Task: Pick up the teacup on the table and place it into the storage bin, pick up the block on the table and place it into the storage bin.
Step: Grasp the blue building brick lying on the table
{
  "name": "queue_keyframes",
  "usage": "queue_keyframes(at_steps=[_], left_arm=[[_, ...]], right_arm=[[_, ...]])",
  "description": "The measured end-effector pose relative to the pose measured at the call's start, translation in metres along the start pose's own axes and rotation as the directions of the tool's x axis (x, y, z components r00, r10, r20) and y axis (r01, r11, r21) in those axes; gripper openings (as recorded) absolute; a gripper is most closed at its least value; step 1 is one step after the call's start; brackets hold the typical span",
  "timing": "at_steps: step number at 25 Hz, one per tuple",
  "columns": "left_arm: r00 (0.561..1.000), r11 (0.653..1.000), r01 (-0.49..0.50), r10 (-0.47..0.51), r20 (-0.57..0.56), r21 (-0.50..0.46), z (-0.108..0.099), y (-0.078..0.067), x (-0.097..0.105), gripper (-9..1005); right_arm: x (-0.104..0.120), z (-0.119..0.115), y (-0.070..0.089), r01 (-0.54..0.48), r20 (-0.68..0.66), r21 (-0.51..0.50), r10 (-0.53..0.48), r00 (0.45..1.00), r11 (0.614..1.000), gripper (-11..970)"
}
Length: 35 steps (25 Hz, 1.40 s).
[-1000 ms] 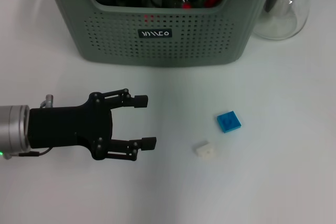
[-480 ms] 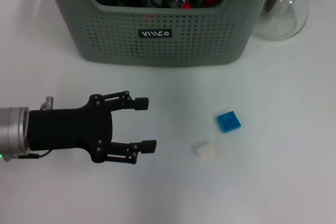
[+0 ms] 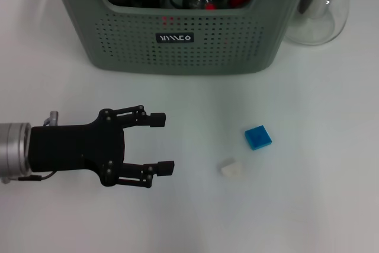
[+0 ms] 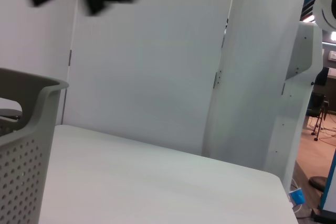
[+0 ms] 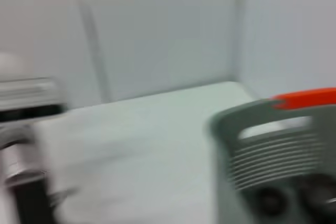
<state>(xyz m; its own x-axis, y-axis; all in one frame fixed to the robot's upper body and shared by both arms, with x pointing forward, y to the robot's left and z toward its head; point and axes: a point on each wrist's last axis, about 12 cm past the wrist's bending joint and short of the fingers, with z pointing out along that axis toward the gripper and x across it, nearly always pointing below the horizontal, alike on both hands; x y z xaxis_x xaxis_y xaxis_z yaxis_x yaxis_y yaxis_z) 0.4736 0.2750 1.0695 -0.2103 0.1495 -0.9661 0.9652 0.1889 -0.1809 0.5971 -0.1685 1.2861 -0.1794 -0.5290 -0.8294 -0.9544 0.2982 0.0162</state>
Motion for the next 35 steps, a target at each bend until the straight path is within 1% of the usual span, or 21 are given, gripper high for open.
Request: queue_keyframes(at_steps=[2, 4, 6, 8, 11, 14, 18, 22, 26, 28, 31, 35], left_arm=[[1.0, 1.0, 0.001, -0.001, 0.0, 0.0, 0.0, 0.0, 0.0, 875], [1.0, 1.0, 0.001, -0.001, 0.001, 0.0, 0.0, 0.0, 0.0, 875], [1.0, 1.0, 0.001, -0.001, 0.002, 0.001, 0.0, -0.001, 0.0, 875], [1.0, 1.0, 0.001, -0.001, 0.004, 0.002, -0.001, -0.001, 0.0, 875], [1.0, 1.0, 0.002, -0.002, 0.007, 0.001, -0.001, -0.001, 0.0, 874], [1.0, 1.0, 0.001, -0.001, 0.01, -0.002, -0.001, -0.001, 0.0, 874], [1.0, 1.0, 0.002, -0.002, 0.01, -0.01, -0.001, -0.001, 0.0, 874], [1.0, 1.0, 0.005, -0.005, 0.009, -0.019, -0.001, 0.0, 0.001, 874], [1.0, 0.999, 0.015, -0.015, 0.015, -0.034, -0.001, -0.001, 0.003, 874], [1.0, 0.999, 0.02, -0.02, 0.019, -0.036, -0.001, -0.001, 0.004, 874], [1.0, 0.999, 0.026, -0.025, 0.019, -0.04, -0.001, 0.0, 0.005, 874], [0.999, 0.998, 0.033, -0.031, 0.033, -0.044, 0.001, 0.0, 0.004, 874]], right_arm=[[0.011, -0.005, 0.005, 0.014, -0.004, -0.064, -0.015, 1.0, 0.998, 761], [0.026, -0.005, 0.008, 0.016, -0.046, -0.116, -0.021, 0.999, 0.993, 762], [0.041, 0.0, 0.01, -0.003, -0.121, -0.165, -0.017, 0.993, 0.986, 762], [0.058, 0.007, 0.01, -0.043, -0.228, -0.203, -0.004, 0.974, 0.978, 763], [0.077, 0.015, 0.009, -0.096, -0.377, -0.197, 0.015, 0.926, 0.976, 763], [0.089, 0.026, 0.007, -0.108, -0.478, -0.155, 0.021, 0.878, 0.982, 764], [0.096, 0.045, 0.008, -0.071, -0.558, -0.137, -0.018, 0.83, 0.988, 763], [0.102, 0.07, 0.011, -0.022, -0.598, -0.154, -0.076, 0.798, 0.988, 762], [0.106, 0.096, 0.017, 0.046, -0.632, -0.184, -0.154, 0.76, 0.982, 761], [0.107, 0.107, 0.019, 0.096, -0.644, -0.191, -0.199, 0.738, 0.977, 762], [0.106, 0.119, 0.024, 0.165, -0.657, -0.209, -0.263, 0.707, 0.964, 763], [0.103, 0.127, 0.028, 0.22, -0.669, -0.239, -0.325, 0.669, 0.946, 761]])
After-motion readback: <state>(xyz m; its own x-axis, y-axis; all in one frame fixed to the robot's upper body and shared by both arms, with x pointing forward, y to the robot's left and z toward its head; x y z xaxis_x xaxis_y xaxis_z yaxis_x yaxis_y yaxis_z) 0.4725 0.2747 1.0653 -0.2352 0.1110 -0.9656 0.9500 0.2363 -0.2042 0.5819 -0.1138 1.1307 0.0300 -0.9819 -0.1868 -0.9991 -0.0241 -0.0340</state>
